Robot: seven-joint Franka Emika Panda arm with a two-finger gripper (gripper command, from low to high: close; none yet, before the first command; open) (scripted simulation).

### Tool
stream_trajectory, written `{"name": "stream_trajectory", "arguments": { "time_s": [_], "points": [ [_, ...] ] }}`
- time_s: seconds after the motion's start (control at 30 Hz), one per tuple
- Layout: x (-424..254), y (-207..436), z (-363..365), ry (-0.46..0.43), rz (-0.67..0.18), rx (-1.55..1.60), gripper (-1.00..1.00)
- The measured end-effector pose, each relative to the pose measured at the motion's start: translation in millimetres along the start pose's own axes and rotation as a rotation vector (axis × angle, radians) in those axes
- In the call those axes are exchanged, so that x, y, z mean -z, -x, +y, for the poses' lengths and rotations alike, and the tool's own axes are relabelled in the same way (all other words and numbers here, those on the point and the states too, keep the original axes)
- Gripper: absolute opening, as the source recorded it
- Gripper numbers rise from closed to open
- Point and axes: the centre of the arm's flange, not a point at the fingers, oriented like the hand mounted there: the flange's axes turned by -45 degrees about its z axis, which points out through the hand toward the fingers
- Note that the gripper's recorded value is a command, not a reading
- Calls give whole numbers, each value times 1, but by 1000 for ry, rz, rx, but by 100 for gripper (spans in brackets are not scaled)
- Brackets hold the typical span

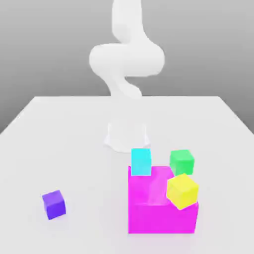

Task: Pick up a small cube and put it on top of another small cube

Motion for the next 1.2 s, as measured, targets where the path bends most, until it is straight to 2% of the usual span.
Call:
{"name": "stream_trajectory", "arguments": {
  "time_s": [0.17, 0.33, 0.53, 0.73, 0.93, 0.97, 1.2],
  "points": [
    [-114, 27, 45, 108, -154, -182, 0],
    [-208, 82, 98, 199, -299, -370, 0],
    [-292, 177, 157, 289, -467, -607, 0],
    [-343, 291, 197, 357, -626, -862, 0],
    [-391, 343, 199, 363, -650, -893, 0],
    [-396, 348, 200, 364, -651, -893, -100],
    [-396, 348, 199, 364, -650, -893, -100]
  ]
}}
